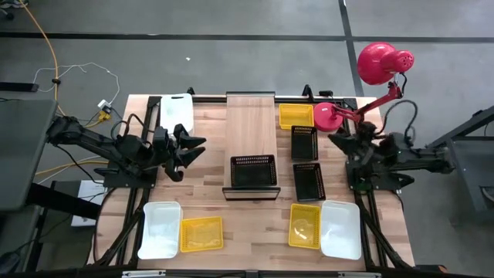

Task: Stack baskets on shelf by color
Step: Put the top left black bin on the shelf

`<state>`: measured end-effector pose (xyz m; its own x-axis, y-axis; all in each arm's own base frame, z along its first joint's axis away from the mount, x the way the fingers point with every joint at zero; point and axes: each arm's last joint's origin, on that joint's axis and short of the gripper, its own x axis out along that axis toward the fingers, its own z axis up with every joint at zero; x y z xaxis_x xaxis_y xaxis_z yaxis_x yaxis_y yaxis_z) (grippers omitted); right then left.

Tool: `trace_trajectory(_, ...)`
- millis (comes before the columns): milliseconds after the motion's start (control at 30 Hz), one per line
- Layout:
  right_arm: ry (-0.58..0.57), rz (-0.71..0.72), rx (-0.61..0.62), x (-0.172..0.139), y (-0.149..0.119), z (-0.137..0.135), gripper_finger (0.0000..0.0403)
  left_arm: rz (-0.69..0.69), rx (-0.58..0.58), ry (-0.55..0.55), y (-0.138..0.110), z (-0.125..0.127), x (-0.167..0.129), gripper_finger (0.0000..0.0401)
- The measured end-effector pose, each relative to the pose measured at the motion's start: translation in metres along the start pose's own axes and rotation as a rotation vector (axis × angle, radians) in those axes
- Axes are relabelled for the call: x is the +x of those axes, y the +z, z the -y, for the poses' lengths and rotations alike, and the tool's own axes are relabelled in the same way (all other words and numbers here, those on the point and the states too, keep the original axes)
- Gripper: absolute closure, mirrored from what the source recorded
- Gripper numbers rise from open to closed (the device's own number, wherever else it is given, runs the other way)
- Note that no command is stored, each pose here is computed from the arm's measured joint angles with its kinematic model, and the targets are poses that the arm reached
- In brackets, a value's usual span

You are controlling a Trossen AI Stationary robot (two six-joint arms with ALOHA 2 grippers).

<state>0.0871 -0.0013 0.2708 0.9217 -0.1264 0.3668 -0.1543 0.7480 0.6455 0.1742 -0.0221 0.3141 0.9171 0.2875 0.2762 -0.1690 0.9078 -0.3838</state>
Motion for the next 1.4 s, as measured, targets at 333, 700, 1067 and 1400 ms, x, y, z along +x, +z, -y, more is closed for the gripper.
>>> trace_trajectory(333,-0.444,-0.685,-0.124,0.052,0.018,-0.03,0.0289,-0.003,0.056,0.014,0.002,-0.001,-0.003,0.0245)
trace_trajectory(700,-1.167,-1.171,0.042,0.062,-0.018,-0.003,0.0231,-0.081,0.103,0.056,-0.002,-0.006,-0.008,0.0245)
trace_trajectory(1067,-0.9,-1.356,-0.359,0.095,-0.065,0.033,0.0231,-0.081,0.177,0.119,-0.003,-0.008,-0.008,0.0245)
trace_trajectory(1400,-0.699,-1.767,-0.759,0.103,-0.105,0.067,0.0231,-0.08,0.176,0.127,-0.003,-0.008,-0.008,0.0245)
